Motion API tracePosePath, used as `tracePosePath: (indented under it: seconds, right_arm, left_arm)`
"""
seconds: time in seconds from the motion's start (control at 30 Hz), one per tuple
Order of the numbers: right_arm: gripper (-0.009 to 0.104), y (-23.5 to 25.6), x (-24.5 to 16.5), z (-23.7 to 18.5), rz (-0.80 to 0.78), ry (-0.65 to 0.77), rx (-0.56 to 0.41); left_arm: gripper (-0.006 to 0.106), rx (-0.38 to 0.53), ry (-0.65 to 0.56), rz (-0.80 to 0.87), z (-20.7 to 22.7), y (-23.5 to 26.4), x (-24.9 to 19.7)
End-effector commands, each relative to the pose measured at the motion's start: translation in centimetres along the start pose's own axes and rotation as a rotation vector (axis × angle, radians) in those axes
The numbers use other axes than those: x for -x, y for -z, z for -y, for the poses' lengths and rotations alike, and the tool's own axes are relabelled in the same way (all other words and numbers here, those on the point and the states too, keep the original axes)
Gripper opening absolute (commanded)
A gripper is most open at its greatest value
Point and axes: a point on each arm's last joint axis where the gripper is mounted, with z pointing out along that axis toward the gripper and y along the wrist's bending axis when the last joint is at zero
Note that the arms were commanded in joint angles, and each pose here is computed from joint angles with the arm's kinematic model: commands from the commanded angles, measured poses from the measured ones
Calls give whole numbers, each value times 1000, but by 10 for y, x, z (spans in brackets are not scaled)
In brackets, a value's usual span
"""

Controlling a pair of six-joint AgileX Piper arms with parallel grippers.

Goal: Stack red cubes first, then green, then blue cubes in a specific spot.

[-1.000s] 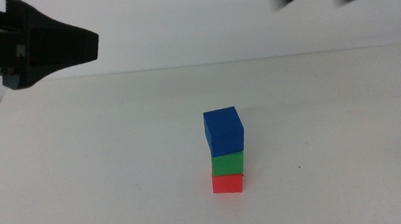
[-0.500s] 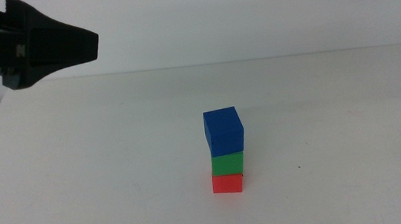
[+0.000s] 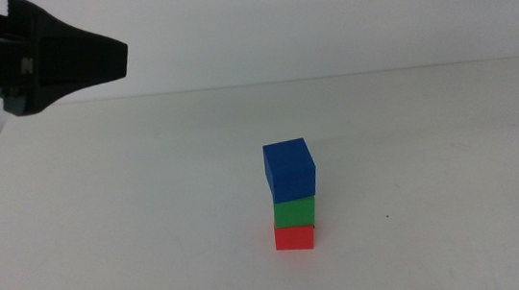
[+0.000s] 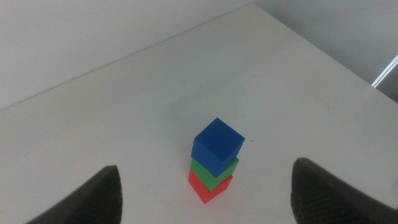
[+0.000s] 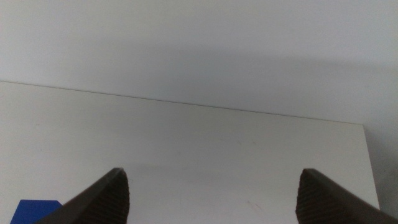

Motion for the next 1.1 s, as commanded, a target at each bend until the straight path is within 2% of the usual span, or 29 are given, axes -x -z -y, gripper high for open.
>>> tracePosePath:
  seconds: [0.0, 0.07, 0.1, 0.17, 0.3, 0.4, 0.5, 0.57, 0.67, 0.93, 1.07]
  right_arm:
    - [83, 11, 12, 1, 103, 18, -17]
    - [83, 11, 12, 1, 103, 18, -17]
    - [83, 11, 12, 1, 103, 18, -17]
    - [83, 11, 12, 1, 103, 18, -17]
    - [83, 11, 12, 1, 104, 18, -17]
    - [83, 11, 12, 1, 104, 20, -19]
    - [83, 11, 12, 1, 104, 20, -19]
    - [83, 11, 12, 1, 104, 21, -20]
    - [83, 11, 12, 1, 104, 20, -19]
    - [83, 11, 12, 1, 104, 20, -19]
    - [83, 11, 12, 1, 104, 20, -19]
  left_arm:
    - [92, 2, 12, 98, 4, 8, 12]
    - [92, 2, 12, 97, 4, 8, 11]
    - [92, 48, 13, 143, 0, 9, 15]
    - [92, 166, -25, 235, -7, 16, 23]
    - [92, 464, -93, 402, -25, 34, 29]
    - [92, 612, -96, 467, -34, 42, 25]
    - [92, 692, -41, 502, -40, 47, 20]
    - [92, 721, 13, 520, -43, 49, 20]
    - [92, 714, 73, 545, -43, 49, 20]
    - [92, 691, 89, 548, -42, 48, 20]
    - [92, 684, 30, 523, -41, 47, 20]
